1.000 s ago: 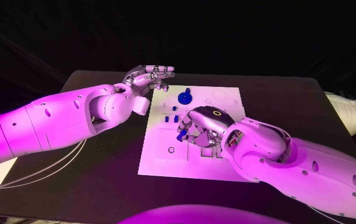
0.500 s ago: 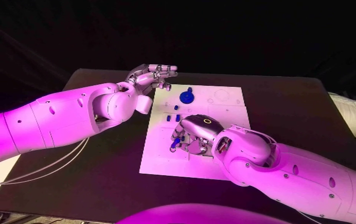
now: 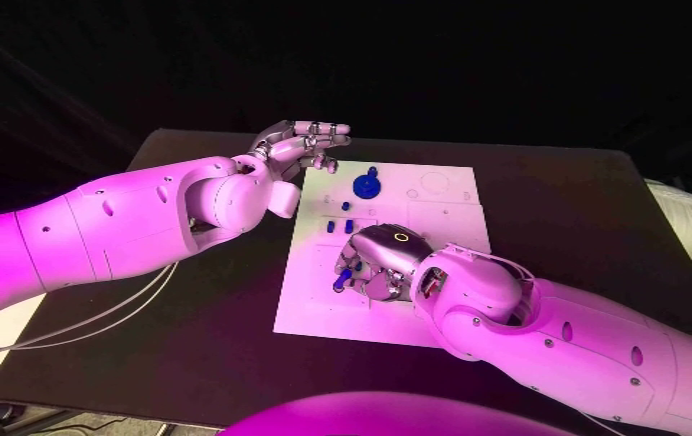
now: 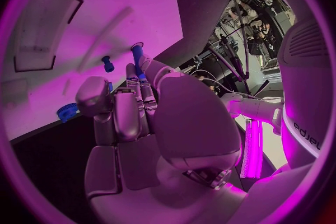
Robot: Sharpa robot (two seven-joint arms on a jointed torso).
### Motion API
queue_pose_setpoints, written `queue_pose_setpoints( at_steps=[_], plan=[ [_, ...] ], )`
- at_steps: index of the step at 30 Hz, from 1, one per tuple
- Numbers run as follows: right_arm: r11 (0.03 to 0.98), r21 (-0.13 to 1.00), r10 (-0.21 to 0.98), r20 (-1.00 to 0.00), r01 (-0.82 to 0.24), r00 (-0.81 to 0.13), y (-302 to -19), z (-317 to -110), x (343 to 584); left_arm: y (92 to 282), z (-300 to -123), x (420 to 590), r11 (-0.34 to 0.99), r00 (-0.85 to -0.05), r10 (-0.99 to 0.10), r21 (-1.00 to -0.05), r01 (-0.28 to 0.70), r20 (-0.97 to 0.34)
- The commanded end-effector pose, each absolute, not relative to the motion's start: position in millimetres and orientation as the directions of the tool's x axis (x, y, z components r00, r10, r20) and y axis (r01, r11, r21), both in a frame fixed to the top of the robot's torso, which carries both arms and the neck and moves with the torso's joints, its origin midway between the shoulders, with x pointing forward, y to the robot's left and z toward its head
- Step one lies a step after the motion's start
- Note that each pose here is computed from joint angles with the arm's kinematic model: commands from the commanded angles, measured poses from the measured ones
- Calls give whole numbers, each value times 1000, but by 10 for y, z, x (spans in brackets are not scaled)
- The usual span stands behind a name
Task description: Assemble the parts on the task board
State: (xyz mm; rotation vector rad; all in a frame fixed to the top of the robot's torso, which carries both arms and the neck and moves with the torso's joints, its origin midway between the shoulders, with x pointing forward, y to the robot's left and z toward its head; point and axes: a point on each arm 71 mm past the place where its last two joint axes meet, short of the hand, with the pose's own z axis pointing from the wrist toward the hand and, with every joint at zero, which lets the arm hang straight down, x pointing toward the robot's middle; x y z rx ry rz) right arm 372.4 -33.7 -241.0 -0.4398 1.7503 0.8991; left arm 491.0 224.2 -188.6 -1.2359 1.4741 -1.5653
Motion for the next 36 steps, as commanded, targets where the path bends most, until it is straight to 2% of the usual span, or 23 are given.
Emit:
queue_pose_setpoints(
  at_steps=[1,21,36],
  plan=[
    [648,316,78,-932,-693,-353,-328,-2438,3709,2212,-1875,4909,-161,-366,-909,-977,-138,202],
    [642,254,0,-944,-723,-331,-218,-2491,3653,2200,-1878,4912,-162,-368,-908,-977,-139,203],
    [628,293,114,-951,-721,-287,-221,-2436,3672,2206,-1880,4914,-161,-367,-908,-977,-140,202]
  ],
)
